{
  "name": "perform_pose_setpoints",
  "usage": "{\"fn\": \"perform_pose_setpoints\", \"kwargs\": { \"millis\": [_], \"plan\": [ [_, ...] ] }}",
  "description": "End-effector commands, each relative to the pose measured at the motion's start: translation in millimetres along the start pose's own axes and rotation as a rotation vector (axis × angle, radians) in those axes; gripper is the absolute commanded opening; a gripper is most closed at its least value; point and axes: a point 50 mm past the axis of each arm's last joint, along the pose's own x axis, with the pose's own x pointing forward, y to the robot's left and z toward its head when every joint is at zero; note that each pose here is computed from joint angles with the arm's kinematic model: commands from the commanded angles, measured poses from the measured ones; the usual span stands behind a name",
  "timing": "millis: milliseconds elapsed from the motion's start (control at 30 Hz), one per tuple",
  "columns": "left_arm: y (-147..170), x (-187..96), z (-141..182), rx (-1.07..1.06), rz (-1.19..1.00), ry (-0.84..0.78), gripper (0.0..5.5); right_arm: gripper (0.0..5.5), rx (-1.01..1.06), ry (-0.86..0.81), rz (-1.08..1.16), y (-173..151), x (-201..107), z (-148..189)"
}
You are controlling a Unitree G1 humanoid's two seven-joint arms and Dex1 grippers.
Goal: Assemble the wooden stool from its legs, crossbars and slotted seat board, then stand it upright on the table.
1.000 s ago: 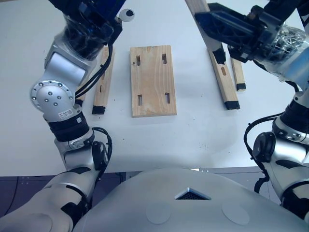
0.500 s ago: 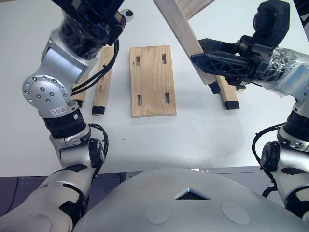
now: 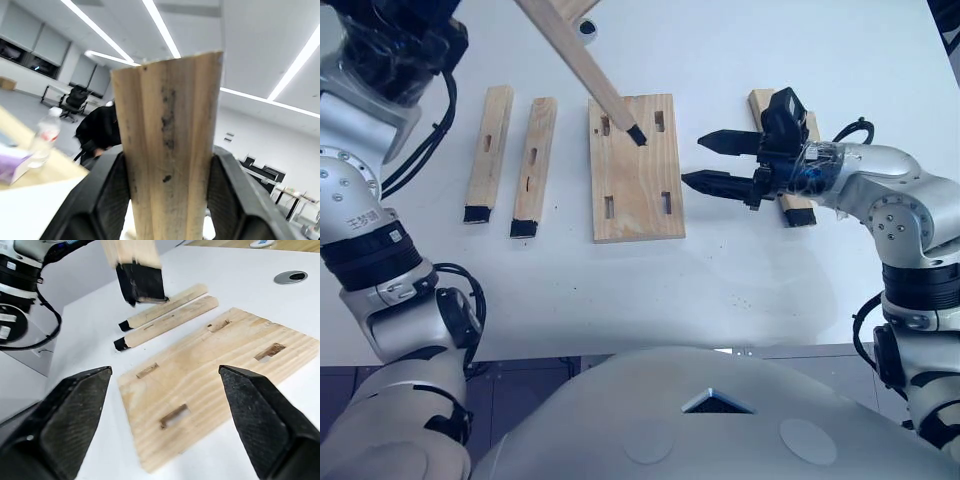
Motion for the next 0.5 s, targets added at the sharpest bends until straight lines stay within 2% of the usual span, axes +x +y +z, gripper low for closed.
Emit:
{"fn": "perform_pose_setpoints", "kwargs": {
  "millis": [33, 300, 500],
  "plan": [
    [7, -14, -21, 0.043, 0.042, 0.136, 2.01, 3.95, -0.044, 0.063, -0.074, -10, -6, -9],
    [3, -31, -57, 0.069, 0.050, 0.292, 2.01, 3.95, -0.057, 0.064, -0.114, -17, -10, -9],
    [2, -29, -45, 0.062, 0.034, 0.249, 2.01, 3.95, -0.057, 0.075, -0.105, -16, -8, -10]
  ]
}}
